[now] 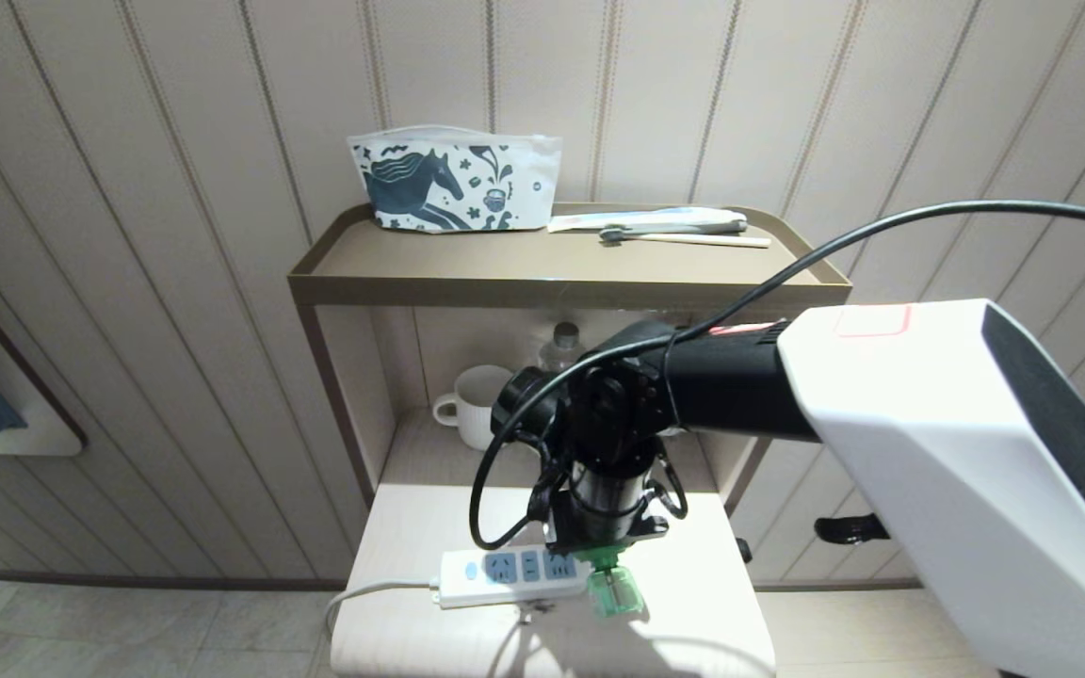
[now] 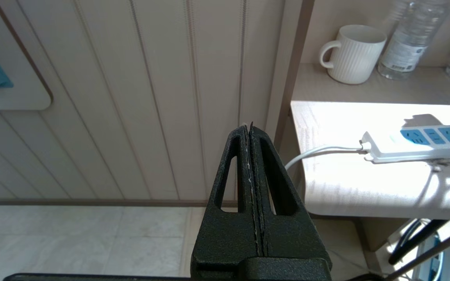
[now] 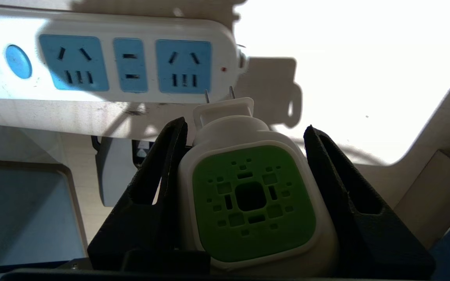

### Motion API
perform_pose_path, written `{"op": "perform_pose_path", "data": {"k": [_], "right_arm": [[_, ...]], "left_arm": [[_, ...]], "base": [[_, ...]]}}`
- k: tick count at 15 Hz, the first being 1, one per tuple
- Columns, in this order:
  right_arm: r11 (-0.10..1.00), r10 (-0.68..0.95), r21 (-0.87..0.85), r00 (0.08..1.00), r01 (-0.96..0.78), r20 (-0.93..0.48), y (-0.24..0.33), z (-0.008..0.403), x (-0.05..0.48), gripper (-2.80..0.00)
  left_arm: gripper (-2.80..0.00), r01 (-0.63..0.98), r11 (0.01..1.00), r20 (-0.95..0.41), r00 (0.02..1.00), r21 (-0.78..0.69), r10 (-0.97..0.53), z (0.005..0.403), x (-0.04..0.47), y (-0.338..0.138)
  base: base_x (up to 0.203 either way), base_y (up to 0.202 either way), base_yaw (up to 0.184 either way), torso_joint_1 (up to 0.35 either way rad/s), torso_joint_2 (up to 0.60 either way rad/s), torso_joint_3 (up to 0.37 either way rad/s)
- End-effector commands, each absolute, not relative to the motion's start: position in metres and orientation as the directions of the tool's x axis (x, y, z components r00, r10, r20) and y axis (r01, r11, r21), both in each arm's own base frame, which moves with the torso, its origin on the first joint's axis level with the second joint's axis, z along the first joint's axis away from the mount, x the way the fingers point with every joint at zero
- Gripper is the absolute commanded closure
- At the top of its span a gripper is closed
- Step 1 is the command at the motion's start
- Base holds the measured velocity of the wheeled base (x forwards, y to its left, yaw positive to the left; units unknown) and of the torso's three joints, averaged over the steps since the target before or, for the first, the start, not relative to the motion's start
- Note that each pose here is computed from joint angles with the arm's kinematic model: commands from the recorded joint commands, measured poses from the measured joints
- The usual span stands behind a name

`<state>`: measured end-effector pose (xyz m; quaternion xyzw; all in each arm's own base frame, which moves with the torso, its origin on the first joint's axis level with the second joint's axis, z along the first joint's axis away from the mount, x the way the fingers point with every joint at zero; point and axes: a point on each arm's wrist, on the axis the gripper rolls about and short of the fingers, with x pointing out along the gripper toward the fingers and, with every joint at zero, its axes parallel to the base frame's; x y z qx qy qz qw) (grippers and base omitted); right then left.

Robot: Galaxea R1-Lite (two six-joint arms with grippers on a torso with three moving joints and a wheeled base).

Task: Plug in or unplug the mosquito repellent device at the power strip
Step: Insert the plug into the socket

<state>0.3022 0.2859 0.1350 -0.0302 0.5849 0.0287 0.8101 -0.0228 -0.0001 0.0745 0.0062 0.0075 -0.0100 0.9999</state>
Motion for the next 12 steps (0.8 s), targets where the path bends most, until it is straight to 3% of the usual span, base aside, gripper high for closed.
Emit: {"op": "perform_pose_path", "data": {"k": [1, 12], "right_arm": [[0.998, 0.021, 0.003, 0.328, -0.056, -0.944, 0.274, 0.157, 0.297, 0.00], [0.999, -0.013, -0.022, 0.258, -0.032, -0.966, 0.260, 0.158, 0.296, 0.00]], "left_arm": [[0.00, 0.020, 1.000, -0.016, 1.000, 0.012, -0.020, 0.075, -0.023, 0.000], [0.00, 0.020, 1.000, -0.018, 1.000, 0.012, -0.020, 0.074, -0.023, 0.000]], "base": [[0.000, 0.000, 0.000, 0.000, 0.00, 0.000], [0.000, 0.000, 0.000, 0.000, 0.00, 0.000]]}}
